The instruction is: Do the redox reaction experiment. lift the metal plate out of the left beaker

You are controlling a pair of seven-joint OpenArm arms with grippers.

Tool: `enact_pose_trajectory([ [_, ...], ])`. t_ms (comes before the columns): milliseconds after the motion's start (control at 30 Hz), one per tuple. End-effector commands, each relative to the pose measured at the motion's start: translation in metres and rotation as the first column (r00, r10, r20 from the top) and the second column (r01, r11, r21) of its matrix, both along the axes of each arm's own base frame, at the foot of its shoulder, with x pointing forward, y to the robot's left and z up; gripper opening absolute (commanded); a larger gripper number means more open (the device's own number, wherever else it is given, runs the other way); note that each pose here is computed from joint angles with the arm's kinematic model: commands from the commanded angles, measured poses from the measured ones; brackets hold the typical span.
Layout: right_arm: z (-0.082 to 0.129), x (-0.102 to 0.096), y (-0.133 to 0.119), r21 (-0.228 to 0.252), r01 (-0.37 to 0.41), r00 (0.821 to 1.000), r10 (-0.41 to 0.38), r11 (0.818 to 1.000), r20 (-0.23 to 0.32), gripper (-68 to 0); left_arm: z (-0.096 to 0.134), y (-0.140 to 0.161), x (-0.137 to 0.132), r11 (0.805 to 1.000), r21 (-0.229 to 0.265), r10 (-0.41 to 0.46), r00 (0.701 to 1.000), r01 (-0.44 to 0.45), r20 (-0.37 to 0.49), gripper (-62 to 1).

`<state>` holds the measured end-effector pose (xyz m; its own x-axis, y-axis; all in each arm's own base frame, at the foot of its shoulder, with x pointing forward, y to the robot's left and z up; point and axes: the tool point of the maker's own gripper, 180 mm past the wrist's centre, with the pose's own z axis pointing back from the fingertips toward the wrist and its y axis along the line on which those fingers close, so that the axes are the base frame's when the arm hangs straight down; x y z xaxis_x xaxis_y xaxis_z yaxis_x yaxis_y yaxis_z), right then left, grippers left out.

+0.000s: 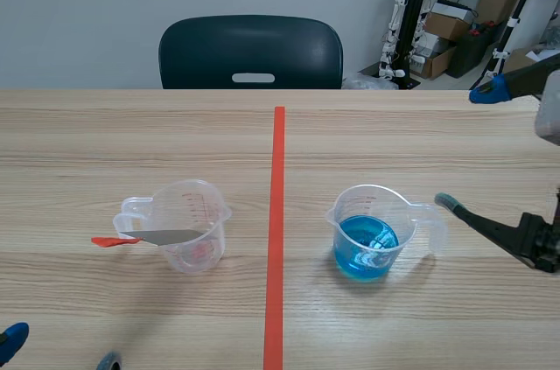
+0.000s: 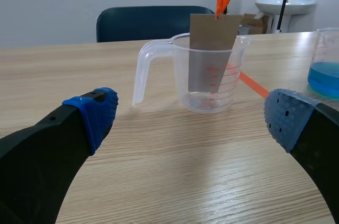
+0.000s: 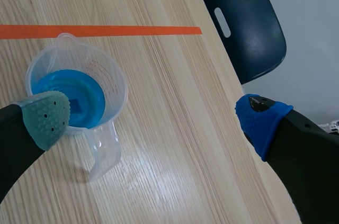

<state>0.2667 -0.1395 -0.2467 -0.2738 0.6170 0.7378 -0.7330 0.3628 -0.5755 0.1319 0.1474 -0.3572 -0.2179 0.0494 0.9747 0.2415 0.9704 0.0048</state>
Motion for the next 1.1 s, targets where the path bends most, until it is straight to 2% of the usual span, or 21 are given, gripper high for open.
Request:
enact_pose_trajectory([
  [0, 0.015, 0.004, 0.008, 0.013, -0.031, 0.999, 0.031, 0.999, 0.043, 0.4, 0.01, 0.005, 0.001, 1.0, -0.001, 0.001, 0.999, -0.001, 0.054, -2.7],
  [167, 0.019, 0.004, 0.028, 0.049, -0.093, 0.994, 0.09, 0.994, 0.055, 0.4, 0.012, 0.005, 0.006, 1.0, 0.0, 0.0, 0.997, 0.0, 0.071, -2.7],
  [367, 0.014, -0.004, 0.059, 0.094, -0.176, 0.984, 0.174, 0.98, 0.031, 0.4, 0.018, 0.005, 0.019, 1.0, 0.002, -0.001, 0.994, 0.001, 0.107, -2.7],
  [667, 0.0, -0.023, 0.106, 0.105, -0.308, 0.951, 0.31, 0.946, 0.002, 0.4, 0.02, 0.005, 0.023, 1.0, 0.001, -0.001, 0.993, 0.001, 0.119, -2.7],
  [1067, -0.007, -0.023, 0.159, 0.109, -0.377, 0.925, 0.38, 0.92, -0.009, 0.4, 0.019, 0.006, 0.023, 1.0, -0.001, 0.0, 0.993, 0.001, 0.119, -2.6],
])
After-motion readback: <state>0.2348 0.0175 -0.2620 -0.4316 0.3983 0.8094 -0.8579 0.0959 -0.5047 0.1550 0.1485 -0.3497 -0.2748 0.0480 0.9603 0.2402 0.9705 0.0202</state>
